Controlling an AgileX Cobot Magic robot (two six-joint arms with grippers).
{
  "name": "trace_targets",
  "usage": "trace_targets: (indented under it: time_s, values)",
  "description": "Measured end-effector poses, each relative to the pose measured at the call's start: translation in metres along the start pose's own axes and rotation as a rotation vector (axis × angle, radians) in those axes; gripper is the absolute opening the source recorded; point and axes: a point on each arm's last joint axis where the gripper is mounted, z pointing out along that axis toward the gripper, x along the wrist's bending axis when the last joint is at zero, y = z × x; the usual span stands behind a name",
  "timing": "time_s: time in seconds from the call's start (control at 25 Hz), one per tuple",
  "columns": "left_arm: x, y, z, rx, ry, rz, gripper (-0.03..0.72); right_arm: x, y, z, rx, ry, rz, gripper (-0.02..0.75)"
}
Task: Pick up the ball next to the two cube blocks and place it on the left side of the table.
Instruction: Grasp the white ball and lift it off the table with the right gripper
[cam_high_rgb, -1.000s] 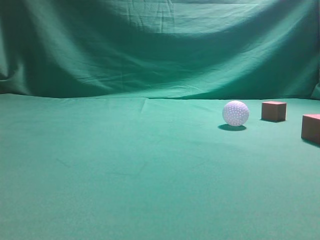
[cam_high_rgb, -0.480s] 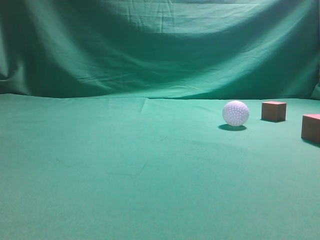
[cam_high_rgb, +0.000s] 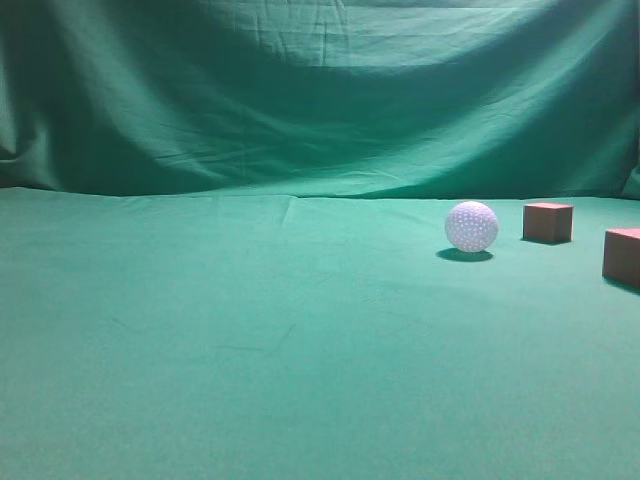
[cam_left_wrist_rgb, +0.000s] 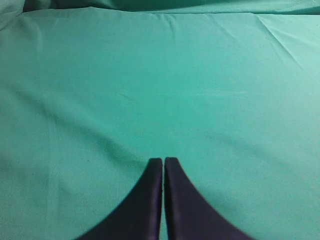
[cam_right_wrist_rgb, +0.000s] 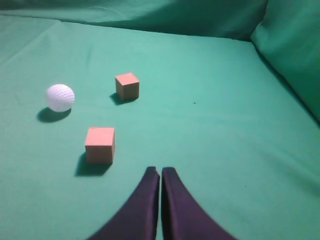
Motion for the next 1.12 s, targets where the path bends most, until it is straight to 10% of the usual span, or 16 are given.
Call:
trace_targets:
  time_s: [0.36, 0.68, 1.12]
  values:
    - [0.000, 0.000, 0.000, 0.000, 0.000, 0.000, 0.000, -0.009, 0.045, -0.012, -0.486, -0.038, 0.241, 0.000]
    - [0.000, 0.000, 0.000, 0.000, 0.000, 0.000, 0.000, -0.001, 0.108, -0.008, -0.069, 0.083, 0.178, 0.000]
    - [0.000, 0.000, 0.000, 0.000, 0.000, 0.000, 0.000, 0.004, 0.156, 0.100, 0.543, 0.222, 0.072, 0.000]
